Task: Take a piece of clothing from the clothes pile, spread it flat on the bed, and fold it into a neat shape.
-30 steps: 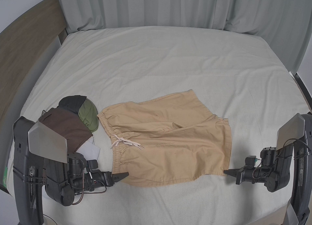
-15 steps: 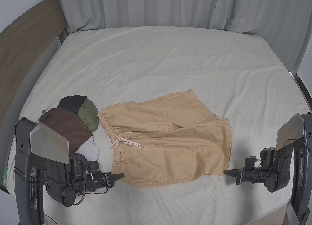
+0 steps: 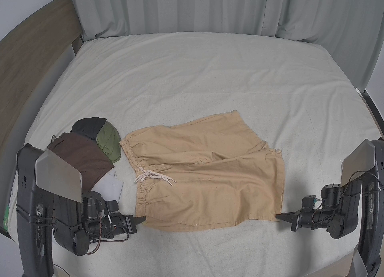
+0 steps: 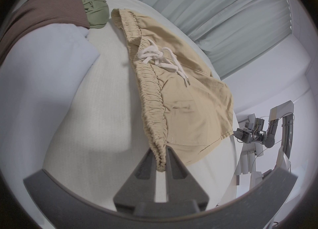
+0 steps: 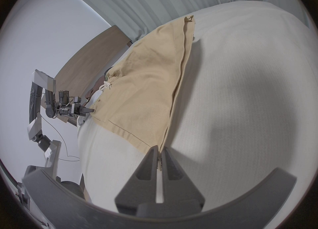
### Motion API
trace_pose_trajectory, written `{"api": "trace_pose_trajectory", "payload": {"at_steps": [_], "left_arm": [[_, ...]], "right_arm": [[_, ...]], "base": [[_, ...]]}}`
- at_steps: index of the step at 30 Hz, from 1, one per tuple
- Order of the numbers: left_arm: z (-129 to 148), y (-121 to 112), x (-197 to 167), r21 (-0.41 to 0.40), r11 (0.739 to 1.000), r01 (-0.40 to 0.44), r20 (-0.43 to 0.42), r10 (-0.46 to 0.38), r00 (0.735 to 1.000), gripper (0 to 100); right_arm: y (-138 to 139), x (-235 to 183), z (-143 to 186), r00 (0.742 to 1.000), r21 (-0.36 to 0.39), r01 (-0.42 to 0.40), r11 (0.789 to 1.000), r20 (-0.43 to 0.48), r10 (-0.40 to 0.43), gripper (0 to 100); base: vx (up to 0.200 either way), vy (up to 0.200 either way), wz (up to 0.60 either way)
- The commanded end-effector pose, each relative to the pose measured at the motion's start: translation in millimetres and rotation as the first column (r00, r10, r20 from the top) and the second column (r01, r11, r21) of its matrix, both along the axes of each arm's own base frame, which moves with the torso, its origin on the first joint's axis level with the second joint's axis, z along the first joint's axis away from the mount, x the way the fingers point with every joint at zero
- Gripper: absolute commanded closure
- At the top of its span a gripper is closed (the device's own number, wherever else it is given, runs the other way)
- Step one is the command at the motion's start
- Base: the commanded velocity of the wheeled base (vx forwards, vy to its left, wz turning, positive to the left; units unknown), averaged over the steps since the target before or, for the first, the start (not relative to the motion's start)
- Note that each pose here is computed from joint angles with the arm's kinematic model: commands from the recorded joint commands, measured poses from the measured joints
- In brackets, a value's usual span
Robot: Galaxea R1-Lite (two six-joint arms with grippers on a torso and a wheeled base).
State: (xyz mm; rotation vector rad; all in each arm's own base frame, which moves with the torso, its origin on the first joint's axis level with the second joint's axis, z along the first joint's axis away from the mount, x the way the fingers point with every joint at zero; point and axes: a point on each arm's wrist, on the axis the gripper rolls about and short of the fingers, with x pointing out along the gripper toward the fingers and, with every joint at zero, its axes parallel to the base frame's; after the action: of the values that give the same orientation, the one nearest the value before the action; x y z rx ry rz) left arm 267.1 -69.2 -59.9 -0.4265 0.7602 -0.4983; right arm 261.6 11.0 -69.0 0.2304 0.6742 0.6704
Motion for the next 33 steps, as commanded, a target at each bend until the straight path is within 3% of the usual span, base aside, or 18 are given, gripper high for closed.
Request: {"api": "trace_pose_trajectory", "payload": {"at_steps": [1,17,24,33], "left_arm": [[4,6,-6,0.007,1.000,-0.015,-0.013,0.015,1.000,100],[19,33,-22,0.021,1.000,0.003,0.006,-0.003,1.000,100],[18,33,-34,0.011,0.998,0.063,-0.023,-0.062,0.998,100],[17,31,-31,0.013,0.997,0.073,-0.008,-0.073,0.997,100]], "right_arm": [[1,-7,6,1.000,-0.001,-0.004,1.000,-0.009,0.004,100],[-1,-29,9,0.998,-0.023,-0.023,0.999,-0.058,0.021,100],[0,-33,7,0.997,-0.029,-0.033,0.999,-0.072,0.031,100],[0,-32,8,0.997,-0.029,-0.033,0.999,-0.067,0.031,100]], "base": [[0.000,0.000,0.00],[0.000,0.000,0.00],[0.000,0.000,0.00],[0.000,0.000,0.00]]}}
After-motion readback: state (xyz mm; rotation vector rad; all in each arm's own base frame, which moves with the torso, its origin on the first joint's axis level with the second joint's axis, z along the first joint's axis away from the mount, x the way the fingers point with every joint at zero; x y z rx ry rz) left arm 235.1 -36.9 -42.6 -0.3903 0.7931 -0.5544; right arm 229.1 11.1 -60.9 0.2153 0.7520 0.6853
